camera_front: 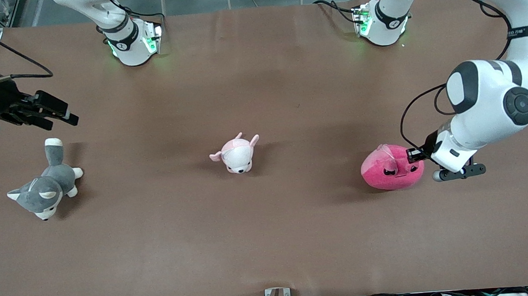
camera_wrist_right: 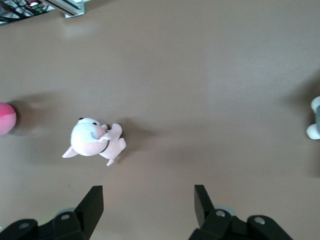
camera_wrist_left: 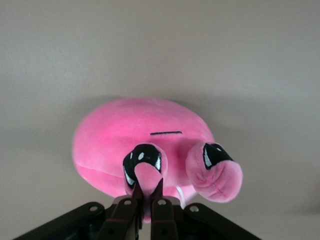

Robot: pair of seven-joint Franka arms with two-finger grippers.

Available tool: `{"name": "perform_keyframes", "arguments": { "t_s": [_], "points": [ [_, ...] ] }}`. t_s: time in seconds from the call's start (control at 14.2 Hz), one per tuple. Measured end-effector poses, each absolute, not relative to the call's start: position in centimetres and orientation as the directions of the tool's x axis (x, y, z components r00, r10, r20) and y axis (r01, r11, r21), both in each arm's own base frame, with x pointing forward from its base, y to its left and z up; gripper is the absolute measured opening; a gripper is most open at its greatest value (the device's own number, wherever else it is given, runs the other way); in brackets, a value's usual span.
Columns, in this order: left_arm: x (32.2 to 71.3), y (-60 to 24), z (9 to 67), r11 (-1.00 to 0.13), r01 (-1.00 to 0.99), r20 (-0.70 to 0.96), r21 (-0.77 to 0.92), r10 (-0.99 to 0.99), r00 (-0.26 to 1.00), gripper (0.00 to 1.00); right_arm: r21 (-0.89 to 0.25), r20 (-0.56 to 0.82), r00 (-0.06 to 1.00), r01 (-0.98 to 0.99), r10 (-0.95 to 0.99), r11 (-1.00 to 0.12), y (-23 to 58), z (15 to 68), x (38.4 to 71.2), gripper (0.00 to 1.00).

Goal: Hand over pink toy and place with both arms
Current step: 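Close the left gripper on the pink plush's ears, then lift the pink plush with the left gripper while the right gripper approaches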

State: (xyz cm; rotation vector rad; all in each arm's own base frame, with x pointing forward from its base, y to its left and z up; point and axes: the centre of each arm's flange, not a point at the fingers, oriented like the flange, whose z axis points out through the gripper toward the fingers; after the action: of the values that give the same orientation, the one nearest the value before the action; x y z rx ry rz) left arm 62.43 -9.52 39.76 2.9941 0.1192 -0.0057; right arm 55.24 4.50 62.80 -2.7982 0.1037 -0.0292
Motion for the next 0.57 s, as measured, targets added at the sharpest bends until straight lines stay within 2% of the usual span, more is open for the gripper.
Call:
{"name": "perform_keyframes", "arguments": {
  "t_s": [0.28,0.57],
  "points": [
    [59.3,-12.2,49.7,-0.988,0.014,-0.041,0.154,0.008,0.999,0.08,-0.444,-0.01,0.997,-0.077,-0.081,-0.893,5.4,63.0,55.3,0.82],
    [56.8,-18.6,55.5,-0.984,0.018,-0.027,0.177,0.013,1.0,0.08,-0.514,-0.038,0.997,-0.075,-0.065,-0.855,7.0,62.5,55.6,0.82]
  ]
}}
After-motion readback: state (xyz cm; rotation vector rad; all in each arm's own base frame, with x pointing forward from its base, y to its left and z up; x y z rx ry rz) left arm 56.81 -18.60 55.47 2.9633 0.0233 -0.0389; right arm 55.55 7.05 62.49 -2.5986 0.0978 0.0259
